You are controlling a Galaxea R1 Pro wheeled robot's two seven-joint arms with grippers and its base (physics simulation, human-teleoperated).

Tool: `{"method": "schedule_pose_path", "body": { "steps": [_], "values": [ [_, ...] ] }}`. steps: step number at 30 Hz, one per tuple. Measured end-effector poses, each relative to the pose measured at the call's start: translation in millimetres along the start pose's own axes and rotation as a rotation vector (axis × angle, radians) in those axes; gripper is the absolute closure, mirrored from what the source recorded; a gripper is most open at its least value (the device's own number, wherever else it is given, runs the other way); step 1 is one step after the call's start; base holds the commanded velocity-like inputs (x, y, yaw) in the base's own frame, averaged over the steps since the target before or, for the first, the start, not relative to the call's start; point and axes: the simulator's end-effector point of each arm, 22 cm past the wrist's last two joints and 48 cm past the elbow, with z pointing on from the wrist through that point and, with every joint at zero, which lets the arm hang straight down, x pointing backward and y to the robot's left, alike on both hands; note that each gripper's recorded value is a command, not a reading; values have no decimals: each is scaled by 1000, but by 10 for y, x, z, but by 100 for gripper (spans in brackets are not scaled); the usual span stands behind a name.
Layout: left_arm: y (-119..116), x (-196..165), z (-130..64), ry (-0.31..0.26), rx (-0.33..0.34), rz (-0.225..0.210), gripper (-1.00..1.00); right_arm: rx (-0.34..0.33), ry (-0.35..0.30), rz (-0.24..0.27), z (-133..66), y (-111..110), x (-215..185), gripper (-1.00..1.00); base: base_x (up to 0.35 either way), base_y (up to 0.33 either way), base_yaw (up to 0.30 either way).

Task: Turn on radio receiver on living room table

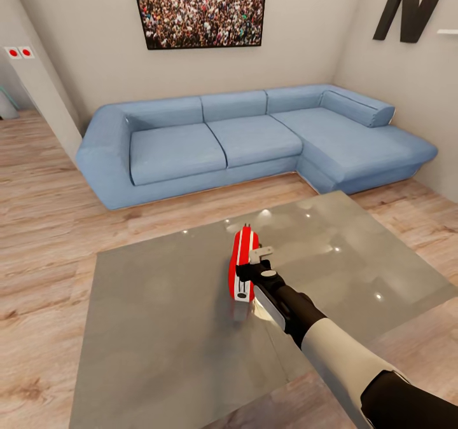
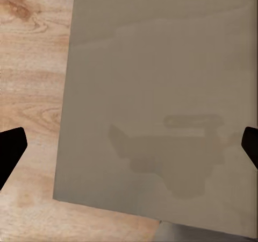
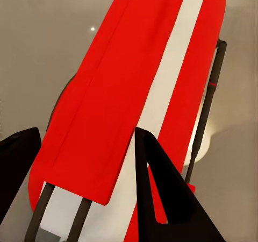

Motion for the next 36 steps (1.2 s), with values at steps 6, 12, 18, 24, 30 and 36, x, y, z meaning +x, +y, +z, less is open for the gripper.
{"method": "schedule_pose_path", "body": {
  "steps": [6,12,18,24,30,36],
  "values": [
    [19,-39,-82,1,0,0,-100,2,0,0,-67,-6,-64,100,0,0,0],
    [39,-80,-163,0,0,0,-100,5,0,-2,-133,-13,-128,100,0,0,0],
    [61,-118,-242,0,-1,-1,-100,7,-2,-3,-199,-17,-193,100,0,0,0],
    [80,-160,-318,-2,-1,-1,-100,-1,-3,-2,-263,-7,-253,100,0,0,0],
    [107,-194,-393,-1,-2,0,-100,-2,-3,-2,-326,-5,-308,100,0,0,0],
    [121,-216,-442,-1,-2,0,-100,-2,-2,-2,-368,-5,-341,100,0,0,0]
  ]
}}
